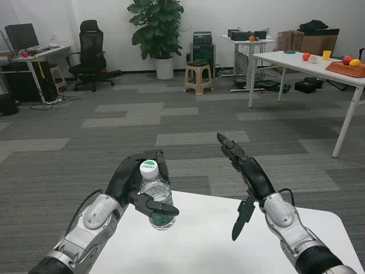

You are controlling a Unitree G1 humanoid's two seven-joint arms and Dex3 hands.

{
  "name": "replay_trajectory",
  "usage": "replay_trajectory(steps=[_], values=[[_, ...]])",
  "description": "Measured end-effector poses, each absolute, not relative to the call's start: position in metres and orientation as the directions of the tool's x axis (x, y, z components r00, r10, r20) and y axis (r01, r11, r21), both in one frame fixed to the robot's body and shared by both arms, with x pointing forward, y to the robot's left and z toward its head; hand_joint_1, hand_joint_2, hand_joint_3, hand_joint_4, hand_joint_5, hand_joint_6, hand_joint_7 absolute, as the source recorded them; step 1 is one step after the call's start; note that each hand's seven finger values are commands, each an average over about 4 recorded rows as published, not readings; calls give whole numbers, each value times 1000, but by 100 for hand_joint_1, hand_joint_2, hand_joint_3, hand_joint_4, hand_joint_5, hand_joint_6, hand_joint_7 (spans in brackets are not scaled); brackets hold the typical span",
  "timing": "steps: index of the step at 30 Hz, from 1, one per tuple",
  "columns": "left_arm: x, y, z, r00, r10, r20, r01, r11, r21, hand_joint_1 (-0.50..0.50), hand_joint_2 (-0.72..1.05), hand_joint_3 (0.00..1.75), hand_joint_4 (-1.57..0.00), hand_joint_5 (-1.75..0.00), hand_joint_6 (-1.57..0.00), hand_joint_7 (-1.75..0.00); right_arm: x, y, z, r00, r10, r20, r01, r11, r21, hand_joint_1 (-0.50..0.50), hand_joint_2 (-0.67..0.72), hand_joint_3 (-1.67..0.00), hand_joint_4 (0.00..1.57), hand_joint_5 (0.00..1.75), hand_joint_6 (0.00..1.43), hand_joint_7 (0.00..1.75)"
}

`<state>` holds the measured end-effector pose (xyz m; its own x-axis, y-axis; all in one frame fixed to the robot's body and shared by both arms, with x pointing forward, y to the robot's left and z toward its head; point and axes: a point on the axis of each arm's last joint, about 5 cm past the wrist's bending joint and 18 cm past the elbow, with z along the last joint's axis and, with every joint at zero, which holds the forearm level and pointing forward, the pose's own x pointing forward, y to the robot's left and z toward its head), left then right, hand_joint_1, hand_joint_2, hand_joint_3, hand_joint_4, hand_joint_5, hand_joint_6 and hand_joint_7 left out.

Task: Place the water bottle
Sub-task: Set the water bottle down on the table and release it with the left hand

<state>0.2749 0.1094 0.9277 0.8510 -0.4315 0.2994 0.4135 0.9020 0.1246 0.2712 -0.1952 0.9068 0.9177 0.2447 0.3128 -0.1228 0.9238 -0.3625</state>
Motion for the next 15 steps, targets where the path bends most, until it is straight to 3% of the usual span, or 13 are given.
replay_trajectory(steps=[15], values=[[273, 111, 916, 873, -421, 247, 406, 907, 111, -8, 16, 35, -157, -175, -139, -175, 271, -195, 908, 914, 248, 321, -124, 924, -361, -29, 53, 0, 0, 0, 0, 0]])
